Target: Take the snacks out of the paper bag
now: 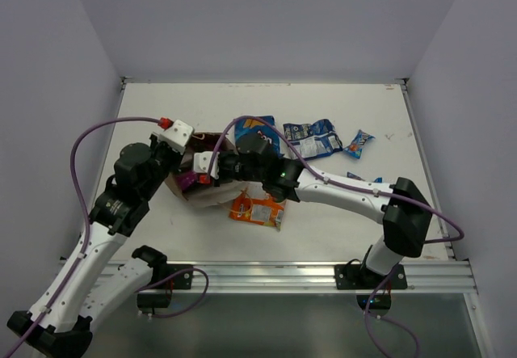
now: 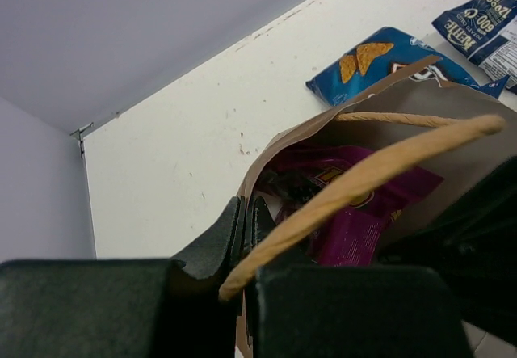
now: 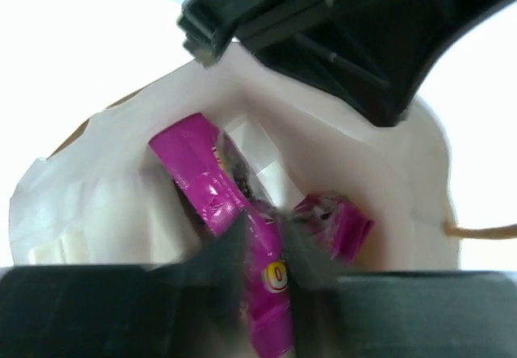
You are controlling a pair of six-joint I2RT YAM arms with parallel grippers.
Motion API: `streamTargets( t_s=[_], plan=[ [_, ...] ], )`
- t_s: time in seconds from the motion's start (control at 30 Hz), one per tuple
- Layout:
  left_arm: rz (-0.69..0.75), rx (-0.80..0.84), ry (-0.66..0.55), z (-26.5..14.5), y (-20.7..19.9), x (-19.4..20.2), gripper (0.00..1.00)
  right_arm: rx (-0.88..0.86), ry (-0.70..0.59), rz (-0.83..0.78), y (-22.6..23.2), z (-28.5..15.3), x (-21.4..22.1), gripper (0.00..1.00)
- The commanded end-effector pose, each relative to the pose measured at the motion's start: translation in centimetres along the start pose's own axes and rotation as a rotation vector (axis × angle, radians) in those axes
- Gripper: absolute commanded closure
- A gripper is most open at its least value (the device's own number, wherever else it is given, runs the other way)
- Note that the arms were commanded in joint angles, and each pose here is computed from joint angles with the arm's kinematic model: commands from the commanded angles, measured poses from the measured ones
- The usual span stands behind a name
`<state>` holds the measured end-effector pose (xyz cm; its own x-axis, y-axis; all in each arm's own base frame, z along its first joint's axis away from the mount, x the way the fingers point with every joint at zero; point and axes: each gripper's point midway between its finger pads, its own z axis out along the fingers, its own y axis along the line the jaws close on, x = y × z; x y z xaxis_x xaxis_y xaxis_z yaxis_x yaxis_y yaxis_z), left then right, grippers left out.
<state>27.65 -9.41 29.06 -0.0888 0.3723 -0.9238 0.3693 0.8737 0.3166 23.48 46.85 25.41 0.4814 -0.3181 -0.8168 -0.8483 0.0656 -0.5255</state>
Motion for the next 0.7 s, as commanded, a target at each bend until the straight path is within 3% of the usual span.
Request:
streamTargets(
  t_s=[0.0, 0.07, 0.17, 0.47, 0.67],
  plan=[
    [-0.012, 0.021, -0.103, -0.4, -0.2, -2.6, 1.00, -0.003, 0.052, 0.049, 1.0, 0.3, 1.9, 0.66],
    [-0.012, 0.024, -0.104, -0.5, -0.2, -2.7, 1.00, 0.029, 0.042, 0.041, 0.9, 0.5, 2.5, 0.51],
    [-0.017, 0.028, -0.123, -0.9, 0.0, -3.7, 1.00, 0.023, 0.092, 0.021, 0.9, 1.2, 4.7, 0.44],
    [-0.012, 0.067, -0.129, -1.1, -0.5, -4.5, 1.00, 0.042, 0.165, -0.110, 0.6, 3.7, 8.6, 0.27],
    [-0.013, 0.103, -0.135, -1.0, -1.1, -4.8, 1.00, 0.048, 0.168, -0.118, 0.7, 5.0, 9.4, 0.25]
  ],
)
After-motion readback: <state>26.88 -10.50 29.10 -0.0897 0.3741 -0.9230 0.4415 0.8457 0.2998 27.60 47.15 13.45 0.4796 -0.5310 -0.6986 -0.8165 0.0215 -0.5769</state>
